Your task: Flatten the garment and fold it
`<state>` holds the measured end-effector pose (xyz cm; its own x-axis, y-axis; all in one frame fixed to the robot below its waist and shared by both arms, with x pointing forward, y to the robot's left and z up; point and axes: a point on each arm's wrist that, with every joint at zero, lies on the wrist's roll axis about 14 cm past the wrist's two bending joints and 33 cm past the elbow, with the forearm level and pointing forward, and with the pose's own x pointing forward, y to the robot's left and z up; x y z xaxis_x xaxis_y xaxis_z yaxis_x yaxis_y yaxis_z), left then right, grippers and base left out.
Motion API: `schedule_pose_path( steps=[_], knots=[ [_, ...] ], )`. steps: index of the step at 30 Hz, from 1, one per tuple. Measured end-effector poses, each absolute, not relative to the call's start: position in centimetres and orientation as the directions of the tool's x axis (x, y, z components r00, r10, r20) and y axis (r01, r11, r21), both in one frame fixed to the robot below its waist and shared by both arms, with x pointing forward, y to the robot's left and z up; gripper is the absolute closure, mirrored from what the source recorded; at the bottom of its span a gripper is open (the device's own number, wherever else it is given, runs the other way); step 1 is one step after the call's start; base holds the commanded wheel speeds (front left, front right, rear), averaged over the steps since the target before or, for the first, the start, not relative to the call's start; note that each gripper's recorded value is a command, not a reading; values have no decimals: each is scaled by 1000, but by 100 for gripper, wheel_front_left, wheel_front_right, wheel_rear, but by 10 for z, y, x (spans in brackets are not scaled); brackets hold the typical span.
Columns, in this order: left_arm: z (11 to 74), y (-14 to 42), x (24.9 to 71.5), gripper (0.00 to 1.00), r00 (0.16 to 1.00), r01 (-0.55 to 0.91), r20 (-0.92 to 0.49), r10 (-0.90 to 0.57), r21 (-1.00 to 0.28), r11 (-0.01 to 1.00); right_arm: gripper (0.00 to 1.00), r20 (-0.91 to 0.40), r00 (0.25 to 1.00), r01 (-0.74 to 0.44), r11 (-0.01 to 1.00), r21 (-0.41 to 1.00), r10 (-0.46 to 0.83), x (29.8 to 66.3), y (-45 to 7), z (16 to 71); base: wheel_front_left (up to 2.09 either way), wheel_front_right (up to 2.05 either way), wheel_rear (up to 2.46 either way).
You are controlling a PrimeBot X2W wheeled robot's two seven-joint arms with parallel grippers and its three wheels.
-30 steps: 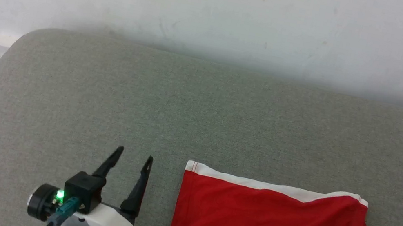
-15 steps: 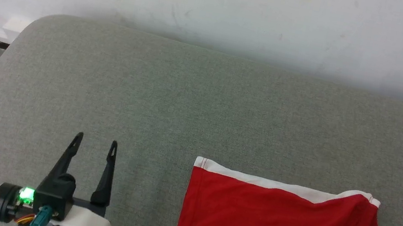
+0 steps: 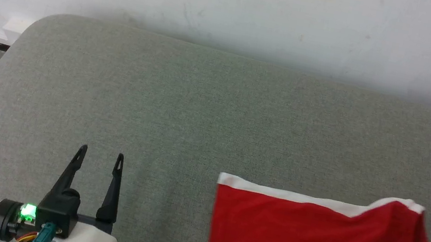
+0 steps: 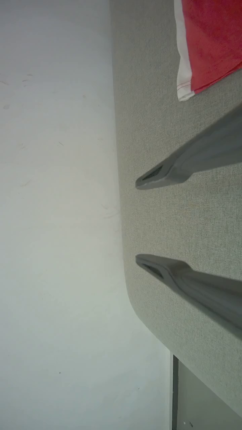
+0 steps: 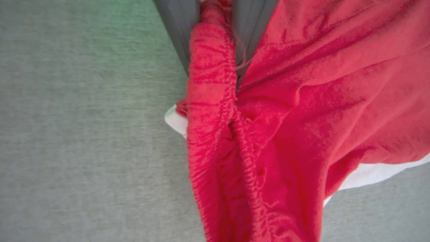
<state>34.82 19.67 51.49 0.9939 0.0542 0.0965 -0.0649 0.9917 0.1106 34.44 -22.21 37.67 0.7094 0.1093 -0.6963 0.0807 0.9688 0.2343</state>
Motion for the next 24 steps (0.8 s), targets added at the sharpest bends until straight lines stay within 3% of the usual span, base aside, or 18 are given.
schedule_pose_path(
  steps=[4, 8, 13, 24],
  knots=[
    [511, 196, 345, 0, 995, -55, 83, 48, 93, 994, 100, -693, 721, 122, 981, 151, 17, 346, -258, 383, 0, 0, 0],
    [512, 196, 344, 0, 995, -57, 87, 51, 78, 995, 100, -668, 743, 91, 985, 148, 31, 350, -254, 393, 0, 0, 0],
    [514, 196, 340, 0, 994, -56, 96, 50, 66, 996, 100, -616, 778, -24, 985, 169, 125, 353, -223, 417, 0, 0, 0],
    [524, 202, 328, 0, 989, -72, 131, 64, 52, 996, 100, -548, 740, -229, 912, 340, 390, 337, -126, 449, 0, 0, 0]
  ],
)
